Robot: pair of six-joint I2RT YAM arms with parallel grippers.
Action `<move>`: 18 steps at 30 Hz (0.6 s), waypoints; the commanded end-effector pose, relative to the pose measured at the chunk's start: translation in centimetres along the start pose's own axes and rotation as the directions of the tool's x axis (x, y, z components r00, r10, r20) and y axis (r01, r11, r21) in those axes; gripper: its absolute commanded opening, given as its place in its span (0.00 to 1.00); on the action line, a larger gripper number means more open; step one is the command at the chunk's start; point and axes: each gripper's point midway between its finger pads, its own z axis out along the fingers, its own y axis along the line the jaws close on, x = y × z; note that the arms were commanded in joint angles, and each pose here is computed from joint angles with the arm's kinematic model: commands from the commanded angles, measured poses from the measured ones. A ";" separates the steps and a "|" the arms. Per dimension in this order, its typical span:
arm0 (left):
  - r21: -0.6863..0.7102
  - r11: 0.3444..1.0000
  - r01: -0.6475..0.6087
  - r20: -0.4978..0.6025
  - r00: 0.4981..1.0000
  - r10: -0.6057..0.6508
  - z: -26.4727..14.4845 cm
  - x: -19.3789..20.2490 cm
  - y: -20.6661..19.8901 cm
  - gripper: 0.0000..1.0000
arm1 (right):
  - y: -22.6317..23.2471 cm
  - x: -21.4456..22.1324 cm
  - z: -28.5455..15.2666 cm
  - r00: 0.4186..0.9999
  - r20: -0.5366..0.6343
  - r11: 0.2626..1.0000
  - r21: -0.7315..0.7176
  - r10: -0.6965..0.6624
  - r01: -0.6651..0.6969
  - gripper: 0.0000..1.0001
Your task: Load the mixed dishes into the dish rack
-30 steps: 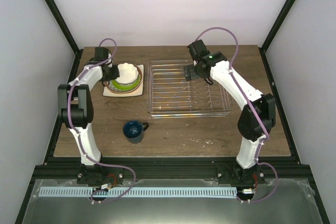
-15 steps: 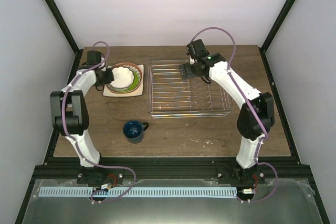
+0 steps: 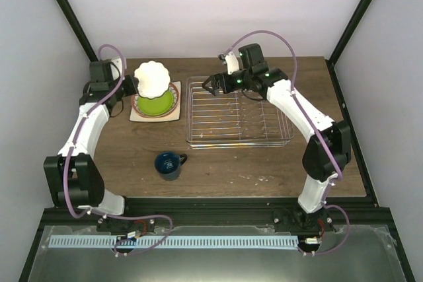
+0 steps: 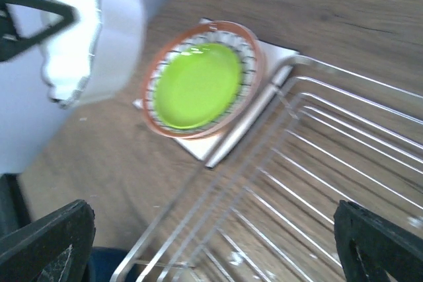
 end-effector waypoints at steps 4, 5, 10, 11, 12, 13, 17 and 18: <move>0.185 0.983 -0.014 0.083 0.997 -0.002 -2.0 -0.5 -5.2 0.00 | 7.8 -3.2 -1.5 0.997 0.072 0.910 -0.409 -0.039 0.065 1.00; 0.195 0.981 -0.021 0.080 0.997 0.005 -2.0 -0.3 -5.7 0.00 | 8.2 -3.2 -1.5 0.997 0.072 0.895 -0.441 -0.039 0.066 1.00; 0.243 0.969 -0.031 0.071 0.997 0.014 -2.0 0.5 -8.0 0.00 | 8.7 -3.0 -1.1 0.998 0.056 0.867 -0.496 -0.017 0.043 1.00; 0.253 0.967 -0.031 0.074 0.997 0.013 -2.1 0.5 -8.4 0.00 | 8.5 -2.8 -0.8 0.999 0.046 0.869 -0.494 -0.012 0.034 1.00; 0.267 0.963 -0.031 0.076 0.997 0.011 -2.2 0.4 -8.8 0.00 | 8.3 -2.6 -0.4 0.999 0.037 0.871 -0.491 -0.009 0.026 1.00; 0.277 0.960 -0.023 0.074 0.997 0.003 -2.2 0.4 -9.1 0.00 | 8.2 -2.4 -0.2 1.000 0.027 0.869 -0.495 -0.005 0.018 1.00; 0.324 0.946 -0.010 0.077 0.997 -0.016 -2.6 0.1 -10.2 0.00 | 7.9 -1.7 0.8 1.000 -0.011 0.855 -0.518 0.020 -0.023 1.00; 0.328 0.945 -0.008 0.080 0.997 -0.019 -2.7 0.1 -10.3 0.00 | 7.8 -1.6 1.0 1.000 -0.014 0.855 -0.517 0.026 -0.029 1.00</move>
